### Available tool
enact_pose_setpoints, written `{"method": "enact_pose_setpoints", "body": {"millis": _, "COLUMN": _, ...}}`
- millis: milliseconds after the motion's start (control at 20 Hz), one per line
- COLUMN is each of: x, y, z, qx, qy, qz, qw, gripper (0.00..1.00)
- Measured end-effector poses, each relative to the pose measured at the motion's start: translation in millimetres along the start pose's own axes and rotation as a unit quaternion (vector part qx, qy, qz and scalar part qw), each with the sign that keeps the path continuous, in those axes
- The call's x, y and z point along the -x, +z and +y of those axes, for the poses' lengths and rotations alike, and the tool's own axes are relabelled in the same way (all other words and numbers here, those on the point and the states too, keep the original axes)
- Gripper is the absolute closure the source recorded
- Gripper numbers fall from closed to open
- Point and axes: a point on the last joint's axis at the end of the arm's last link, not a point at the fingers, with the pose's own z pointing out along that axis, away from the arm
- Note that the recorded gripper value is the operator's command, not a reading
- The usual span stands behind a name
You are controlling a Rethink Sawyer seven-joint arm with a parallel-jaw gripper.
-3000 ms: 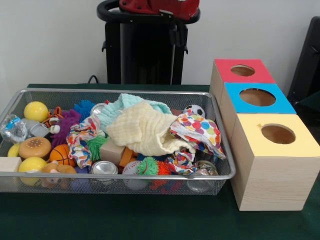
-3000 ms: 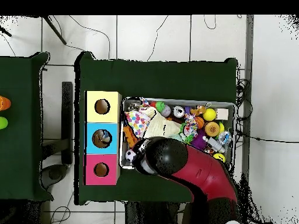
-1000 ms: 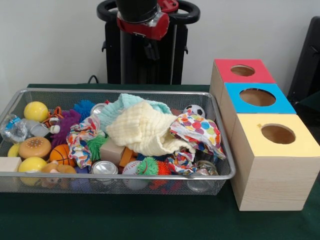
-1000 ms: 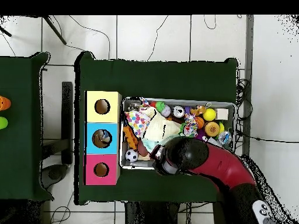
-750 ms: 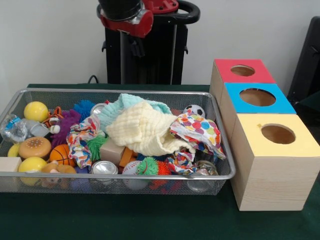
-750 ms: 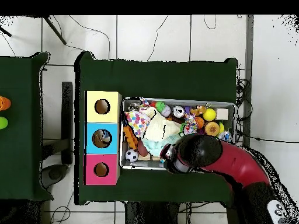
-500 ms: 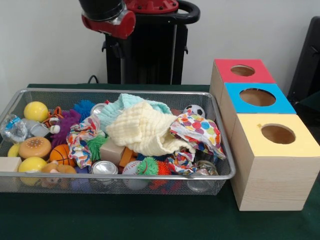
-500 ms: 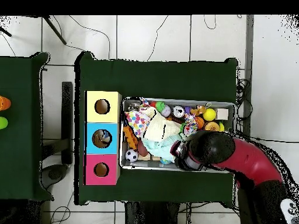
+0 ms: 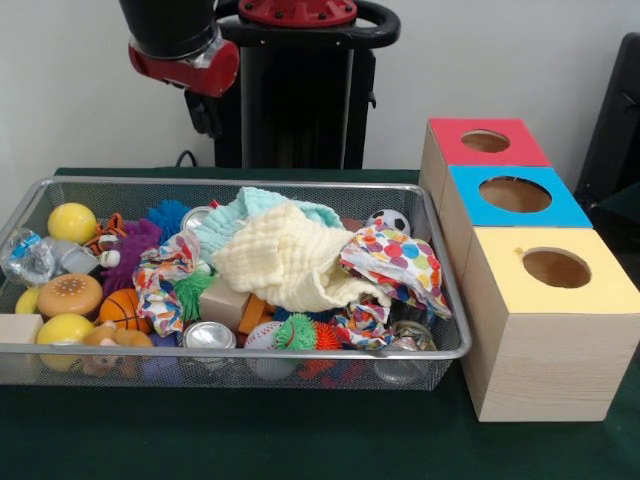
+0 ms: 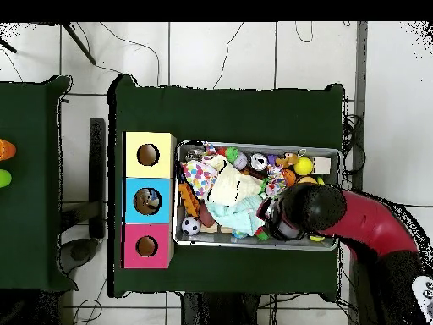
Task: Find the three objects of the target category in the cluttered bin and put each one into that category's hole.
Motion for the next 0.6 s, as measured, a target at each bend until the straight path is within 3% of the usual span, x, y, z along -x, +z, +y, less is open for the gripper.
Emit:
{"method": "enact_pose_setpoints", "body": {"millis": 400, "x": 16.0, "y": 10.8, "z": 10.4, "qx": -0.020, "qy": -0.045, "qz": -0.027, "qw": 0.9984, "gripper": 1.00}}
{"method": "enact_pose_setpoints", "body": {"millis": 600, "x": 30.0, "y": 12.3, "z": 17.2, "qx": -0.023, "qy": -0.073, "qz": -0.073, "qw": 0.9944, "gripper": 1.00}}
